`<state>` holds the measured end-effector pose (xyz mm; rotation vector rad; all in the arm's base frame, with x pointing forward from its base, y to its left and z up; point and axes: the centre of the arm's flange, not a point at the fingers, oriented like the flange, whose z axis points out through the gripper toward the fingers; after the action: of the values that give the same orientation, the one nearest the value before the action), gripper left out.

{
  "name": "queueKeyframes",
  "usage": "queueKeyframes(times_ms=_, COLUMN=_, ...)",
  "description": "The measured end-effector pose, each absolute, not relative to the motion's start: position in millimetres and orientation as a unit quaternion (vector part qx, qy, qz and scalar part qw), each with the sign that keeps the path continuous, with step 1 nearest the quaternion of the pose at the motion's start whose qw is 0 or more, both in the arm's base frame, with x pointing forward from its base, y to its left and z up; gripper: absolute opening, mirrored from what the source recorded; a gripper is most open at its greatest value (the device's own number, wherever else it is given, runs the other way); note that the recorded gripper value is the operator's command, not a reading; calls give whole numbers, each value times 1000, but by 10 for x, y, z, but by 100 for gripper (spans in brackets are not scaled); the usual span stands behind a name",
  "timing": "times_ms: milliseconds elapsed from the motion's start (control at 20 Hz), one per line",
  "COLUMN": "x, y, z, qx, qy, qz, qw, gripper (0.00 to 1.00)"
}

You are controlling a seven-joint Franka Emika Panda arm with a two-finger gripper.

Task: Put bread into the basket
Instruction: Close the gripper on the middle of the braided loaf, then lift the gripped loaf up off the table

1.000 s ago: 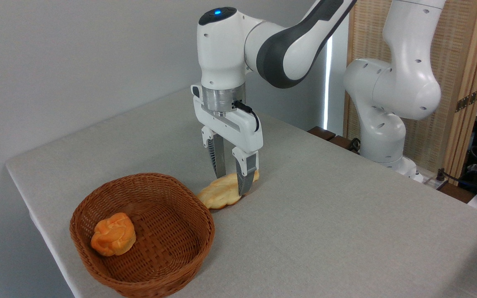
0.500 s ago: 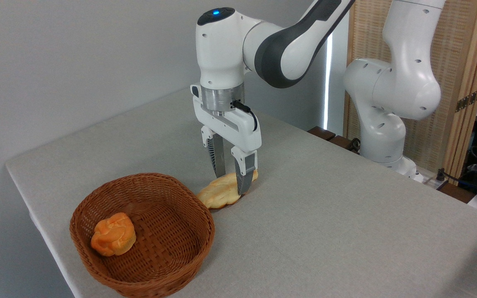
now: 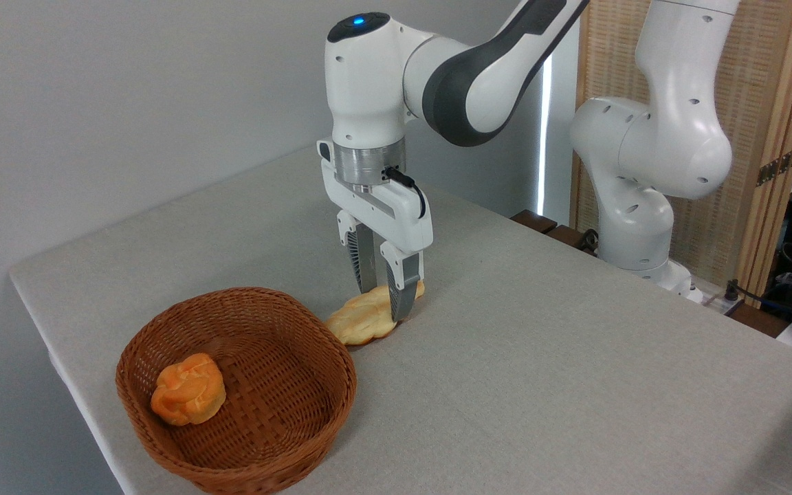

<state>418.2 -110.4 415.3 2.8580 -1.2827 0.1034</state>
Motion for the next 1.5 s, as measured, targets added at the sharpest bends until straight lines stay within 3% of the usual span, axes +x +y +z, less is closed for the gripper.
queueKeyframes(times_ms=400, x=4181, y=-1108, z=4154, qx=912, qy=-410, qz=33, qw=3, gripper=36)
queueKeyframes(times_ms=1000, x=4168, y=-1160, z=4157, qx=909, qy=-415, qz=31, qw=2, gripper=32)
queueKeyframes(times_ms=1500, x=4096, y=-1196, z=4201, qx=906, qy=-423, qz=-18, qw=12, gripper=31)
